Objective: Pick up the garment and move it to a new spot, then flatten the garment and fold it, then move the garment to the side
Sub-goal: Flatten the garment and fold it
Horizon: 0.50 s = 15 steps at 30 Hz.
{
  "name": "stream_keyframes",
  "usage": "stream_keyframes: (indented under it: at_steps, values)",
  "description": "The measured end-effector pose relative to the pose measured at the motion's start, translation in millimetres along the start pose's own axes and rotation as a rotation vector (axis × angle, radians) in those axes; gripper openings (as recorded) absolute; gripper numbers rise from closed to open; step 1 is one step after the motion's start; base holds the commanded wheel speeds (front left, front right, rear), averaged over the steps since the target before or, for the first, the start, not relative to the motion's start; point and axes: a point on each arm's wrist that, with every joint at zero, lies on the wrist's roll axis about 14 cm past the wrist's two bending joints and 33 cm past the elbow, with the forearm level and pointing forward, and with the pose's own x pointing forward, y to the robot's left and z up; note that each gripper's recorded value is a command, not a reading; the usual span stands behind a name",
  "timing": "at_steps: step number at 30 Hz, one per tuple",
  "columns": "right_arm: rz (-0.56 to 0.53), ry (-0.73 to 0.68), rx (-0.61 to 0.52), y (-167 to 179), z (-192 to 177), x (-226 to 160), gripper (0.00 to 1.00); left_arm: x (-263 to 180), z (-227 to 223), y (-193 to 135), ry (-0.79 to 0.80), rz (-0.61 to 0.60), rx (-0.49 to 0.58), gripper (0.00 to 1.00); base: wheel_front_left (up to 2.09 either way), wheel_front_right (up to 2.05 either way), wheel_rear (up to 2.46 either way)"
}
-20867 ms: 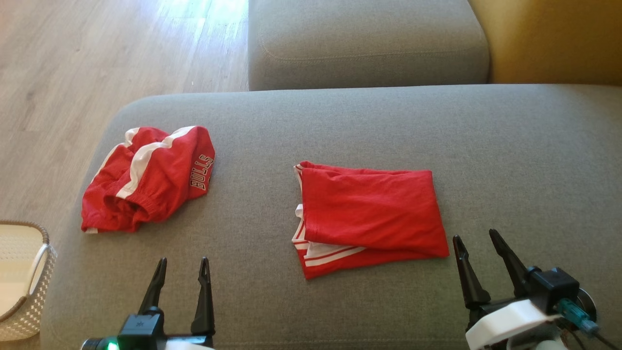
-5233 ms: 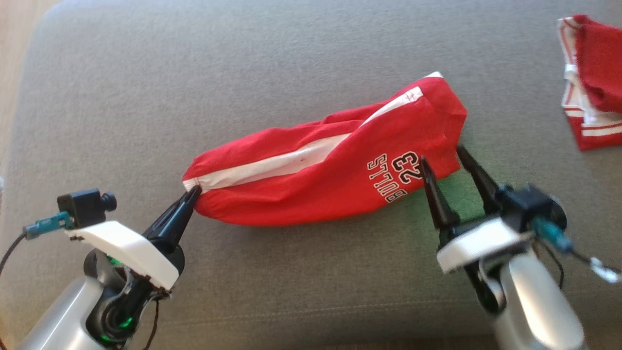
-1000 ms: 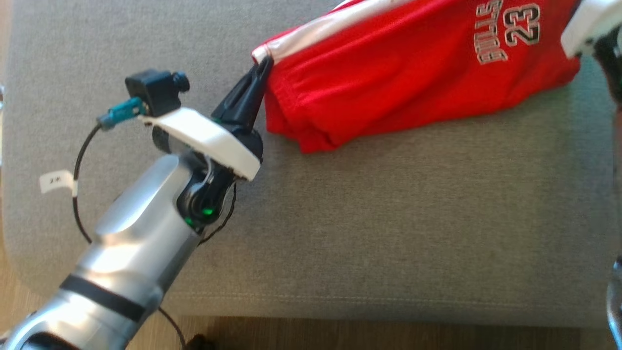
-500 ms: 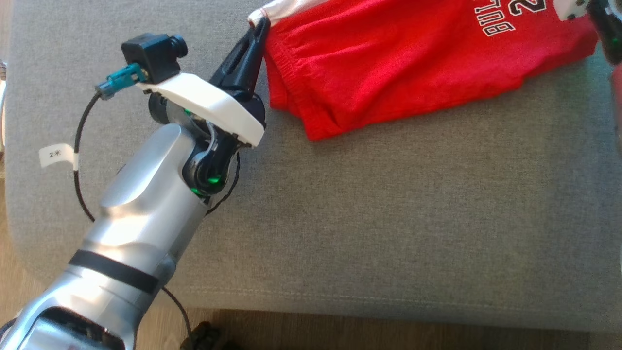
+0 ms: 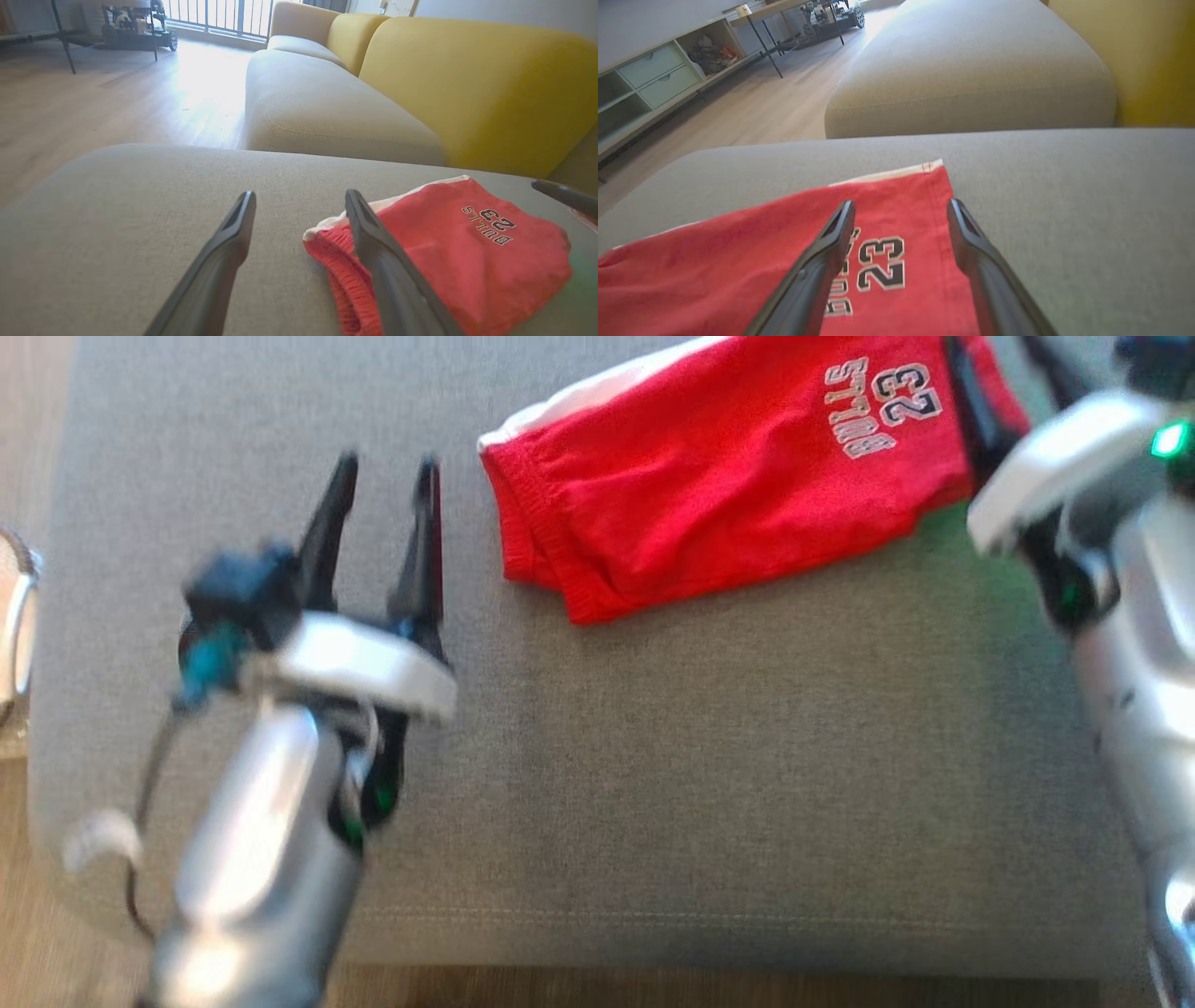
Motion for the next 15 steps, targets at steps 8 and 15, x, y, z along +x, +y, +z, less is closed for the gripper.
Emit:
stream_keyframes:
  at_steps: [8, 15]
  values:
    - [-0.108, 0.046, 0.032, -35, -5, -28, 1.0, -74, 24, -19, -0.097, 0.083, 0.143, 1.0, 0.0, 0.0, 0.0]
    - [-0.162, 0.171, -0.032, -49, -27, -7, 1.0, -116, 20, -3, -0.068, 0.199, 0.187, 1.0, 0.0, 0.0, 0.0]
